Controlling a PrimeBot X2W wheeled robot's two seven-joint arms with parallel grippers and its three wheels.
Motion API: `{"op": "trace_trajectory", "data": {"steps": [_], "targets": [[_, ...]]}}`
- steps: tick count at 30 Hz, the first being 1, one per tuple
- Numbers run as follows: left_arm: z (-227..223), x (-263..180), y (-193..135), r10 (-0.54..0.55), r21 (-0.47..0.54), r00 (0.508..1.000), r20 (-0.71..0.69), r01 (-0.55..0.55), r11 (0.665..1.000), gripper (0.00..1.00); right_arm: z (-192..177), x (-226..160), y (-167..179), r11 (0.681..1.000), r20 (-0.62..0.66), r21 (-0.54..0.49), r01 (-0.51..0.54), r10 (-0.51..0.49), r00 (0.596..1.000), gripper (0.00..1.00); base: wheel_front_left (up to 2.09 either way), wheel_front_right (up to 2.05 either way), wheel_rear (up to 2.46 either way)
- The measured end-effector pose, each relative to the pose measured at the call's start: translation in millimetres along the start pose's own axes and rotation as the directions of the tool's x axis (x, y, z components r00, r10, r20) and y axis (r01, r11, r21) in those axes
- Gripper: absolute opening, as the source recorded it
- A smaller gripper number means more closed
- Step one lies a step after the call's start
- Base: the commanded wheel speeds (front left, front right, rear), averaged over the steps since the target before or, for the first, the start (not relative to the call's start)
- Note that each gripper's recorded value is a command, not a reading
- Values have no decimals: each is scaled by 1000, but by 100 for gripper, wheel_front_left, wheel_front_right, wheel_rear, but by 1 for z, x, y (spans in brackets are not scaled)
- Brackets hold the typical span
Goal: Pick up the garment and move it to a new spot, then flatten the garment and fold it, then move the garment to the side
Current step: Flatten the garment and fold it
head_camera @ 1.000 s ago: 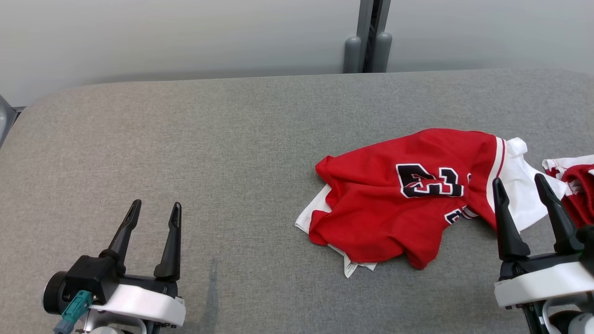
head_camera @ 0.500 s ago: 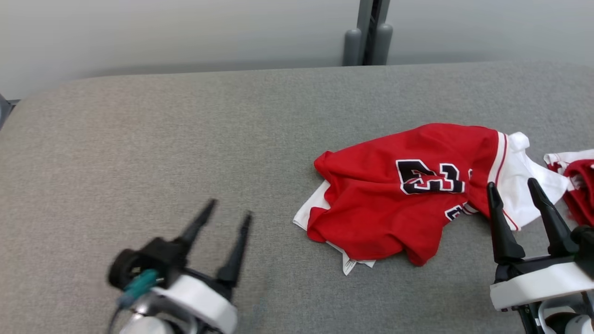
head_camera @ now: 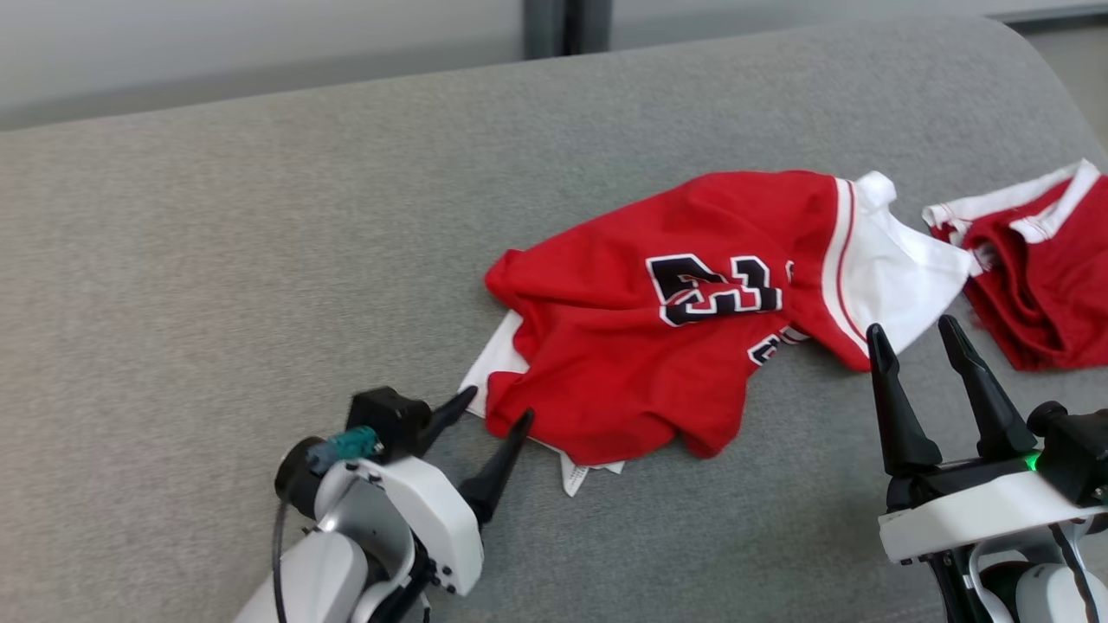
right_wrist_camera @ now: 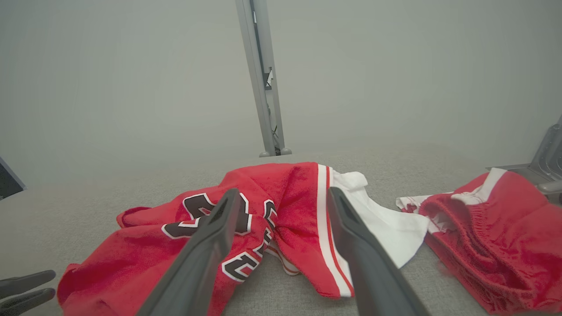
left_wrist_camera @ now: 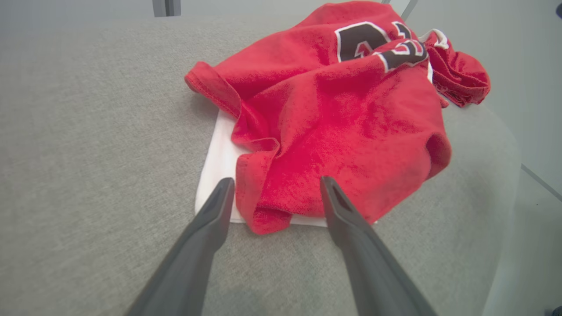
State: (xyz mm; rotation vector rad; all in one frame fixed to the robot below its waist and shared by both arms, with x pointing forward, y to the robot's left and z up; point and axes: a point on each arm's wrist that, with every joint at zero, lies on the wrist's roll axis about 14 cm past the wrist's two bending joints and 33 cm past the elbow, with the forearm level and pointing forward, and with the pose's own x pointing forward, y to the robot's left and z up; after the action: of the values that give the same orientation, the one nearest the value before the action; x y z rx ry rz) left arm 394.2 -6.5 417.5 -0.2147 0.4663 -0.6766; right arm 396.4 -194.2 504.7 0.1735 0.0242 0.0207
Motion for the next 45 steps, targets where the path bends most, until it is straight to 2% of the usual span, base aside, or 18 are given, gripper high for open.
{"op": "trace_trajectory", "data": {"steps": [2, 3, 4, 5, 9, 13, 17, 27, 35, 40, 41, 42, 45], "targets": [[-4, 10, 3, -7, -25, 1000, -20, 6, 1000, 97, -5, -3, -8, 1000, -9, 5, 25, -25, 1000, 100, 0, 0, 0], [-6, 14, 4, -12, -41, 999, -33, 11, 999, 56, -7, -4, -12, 999, -16, 4, 36, -36, 999, 100, 0, 0, 0], [-7, 18, 6, -14, -44, 999, -41, 13, 999, 5, -10, -5, -15, 999, -22, 5, 47, -47, 999, 100, 0, 0, 0], [-8, 22, 6, -19, -43, 999, -42, 17, 999, 0, -11, -6, -18, 998, -25, 5, 57, -57, 998, 100, 0, 0, 0], [-3, 29, 6, -43, -54, 999, -26, 42, 998, 0, -15, -8, -27, 996, -30, 11, 84, -84, 996, 100, 0, 0, 0], [21, 19, 10, -42, -44, 998, 57, 44, 998, 0, -14, -7, -30, 996, -23, 13, 94, -93, 995, 100, 0, 0, 0], [40, -8, 14, -27, -22, 993, 113, 29, 999, 0, -13, -3, -26, 997, -13, 20, 78, -78, 997, 100, 0, 0, 0], [92, -93, 26, 95, 13, 965, 243, -101, 995, 0, -9, 15, -4, 999, -1, 31, 10, -10, 1000, 100, 0, 0, 0], [144, -140, 7, 73, 108, 923, 377, -122, 987, 0, -3, 22, 6, 999, 19, 45, -19, 18, 1000, 100, 0, 0, 0], [176, -145, -3, 17, 193, 900, 436, -112, 975, 0, 0, 17, -4, 998, 26, 58, 8, -10, 1000, 100, 0, 0, 0], [182, -144, 0, 22, 206, 895, 445, -126, 971, 0, 0, 16, -6, 998, 27, 65, 16, -18, 999, 100, 0, 0, 0], [196, -139, 15, 55, 232, 878, 475, -185, 955, 0, -1, 14, -11, 997, 23, 66, 31, -32, 999, 100, 0, 0, 0], [204, -120, 39, 102, 202, 869, 484, -225, 953, 0, -5, 10, -17, 996, 12, 72, 49, -50, 999, 100, 0, 0, 0]]}}
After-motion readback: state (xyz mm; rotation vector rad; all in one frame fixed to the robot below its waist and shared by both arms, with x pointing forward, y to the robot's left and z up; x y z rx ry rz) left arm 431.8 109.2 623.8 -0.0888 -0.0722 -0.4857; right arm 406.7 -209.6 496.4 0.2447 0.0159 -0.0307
